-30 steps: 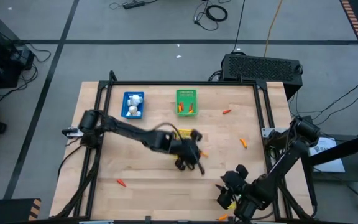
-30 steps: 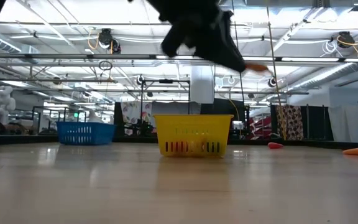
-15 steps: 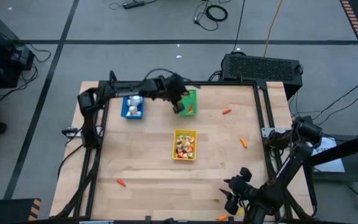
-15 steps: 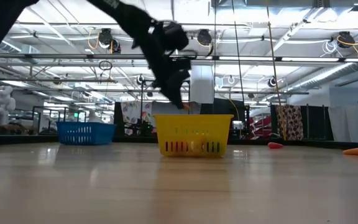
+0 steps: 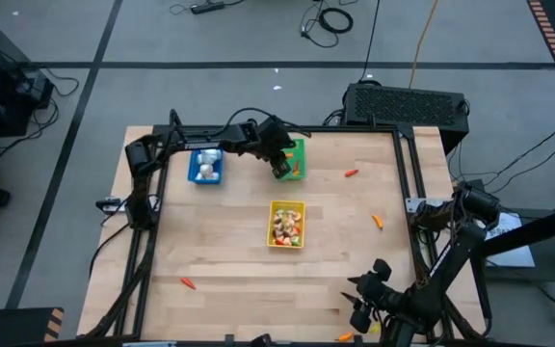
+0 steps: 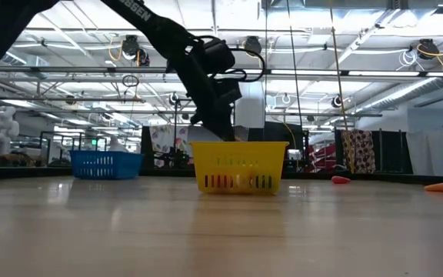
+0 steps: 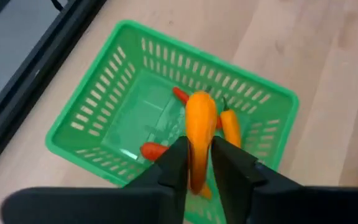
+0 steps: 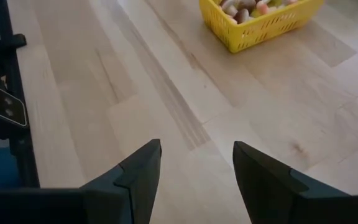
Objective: Sort produce into baskets
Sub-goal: Put the orange chili pepper into the green bin, then put the red chili pepper into the green bin
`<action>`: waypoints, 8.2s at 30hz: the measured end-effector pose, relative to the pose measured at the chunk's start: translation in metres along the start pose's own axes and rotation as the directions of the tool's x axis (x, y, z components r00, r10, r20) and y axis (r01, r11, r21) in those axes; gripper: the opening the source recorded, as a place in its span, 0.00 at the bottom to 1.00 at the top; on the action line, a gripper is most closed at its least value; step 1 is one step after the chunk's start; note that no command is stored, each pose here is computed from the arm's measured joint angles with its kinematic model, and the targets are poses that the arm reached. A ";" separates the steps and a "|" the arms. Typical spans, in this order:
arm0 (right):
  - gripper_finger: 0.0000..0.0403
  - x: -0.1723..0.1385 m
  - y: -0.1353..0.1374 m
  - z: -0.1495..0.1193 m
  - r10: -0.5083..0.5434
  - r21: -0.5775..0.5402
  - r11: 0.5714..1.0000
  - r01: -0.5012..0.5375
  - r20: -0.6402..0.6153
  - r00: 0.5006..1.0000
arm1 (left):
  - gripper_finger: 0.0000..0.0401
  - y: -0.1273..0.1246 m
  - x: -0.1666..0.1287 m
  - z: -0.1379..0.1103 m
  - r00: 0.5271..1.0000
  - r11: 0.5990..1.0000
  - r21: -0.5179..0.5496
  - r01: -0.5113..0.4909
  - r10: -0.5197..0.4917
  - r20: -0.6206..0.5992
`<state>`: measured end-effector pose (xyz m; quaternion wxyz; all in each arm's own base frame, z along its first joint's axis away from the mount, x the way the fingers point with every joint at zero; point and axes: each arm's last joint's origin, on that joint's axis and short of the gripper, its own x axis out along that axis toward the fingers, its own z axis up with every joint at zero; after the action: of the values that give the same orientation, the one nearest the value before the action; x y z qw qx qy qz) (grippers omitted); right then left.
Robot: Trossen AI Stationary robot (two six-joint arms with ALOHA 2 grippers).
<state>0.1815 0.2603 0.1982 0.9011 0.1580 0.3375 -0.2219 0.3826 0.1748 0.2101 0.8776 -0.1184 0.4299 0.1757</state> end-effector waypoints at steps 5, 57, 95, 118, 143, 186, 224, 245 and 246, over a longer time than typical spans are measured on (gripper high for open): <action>0.48 0.001 0.000 0.001 -0.006 0.003 1.000 0.006 0.000 1.000 | 0.31 -0.004 0.000 0.001 1.000 1.000 0.016 0.002 -0.002 0.011; 0.59 0.177 -0.321 0.219 -0.417 0.365 0.541 0.757 -0.666 0.619 | 0.35 -0.134 -0.134 -0.138 0.837 0.894 0.410 0.181 -0.359 0.413; 0.51 0.204 -0.322 0.171 -0.374 0.565 0.507 0.651 -0.536 0.757 | 0.35 -0.138 -0.135 -0.138 0.821 0.886 0.422 0.192 -0.380 0.426; 0.51 0.201 -0.318 0.175 -0.352 0.561 0.550 0.619 -0.517 0.780 | 0.35 -0.139 -0.135 -0.138 0.822 0.889 0.412 0.201 -0.382 0.422; 0.51 0.180 -0.329 0.187 -0.307 -0.351 0.926 0.139 -0.486 0.818 | 0.35 -0.138 -0.136 -0.136 0.815 0.900 0.396 0.181 -0.362 0.452; 0.02 0.171 -0.251 0.216 0.518 0.102 0.825 -0.556 -0.530 0.671 | 0.35 -0.151 -0.108 -0.131 0.754 0.790 0.585 0.184 -0.495 0.432; 0.02 0.159 -0.131 0.210 0.679 -0.101 0.632 -0.768 -0.405 0.612 | 0.56 -0.223 -0.046 -0.127 0.753 0.499 0.846 -0.189 -0.480 0.451; 0.02 0.159 -0.132 0.209 0.676 -0.082 0.642 -0.762 -0.408 0.614 | 0.07 -0.221 -0.046 -0.127 0.769 0.512 0.830 -0.220 -0.433 0.470; 0.02 0.159 -0.131 0.209 0.674 -0.076 0.648 -0.758 -0.407 0.616 | 0.06 -0.221 -0.046 -0.127 0.769 0.512 0.830 -0.219 -0.433 0.470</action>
<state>0.3347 0.0107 0.2237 0.8523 0.2060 0.4207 0.2328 0.3572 -0.0816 0.1826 0.9178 0.3644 0.1311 -0.0881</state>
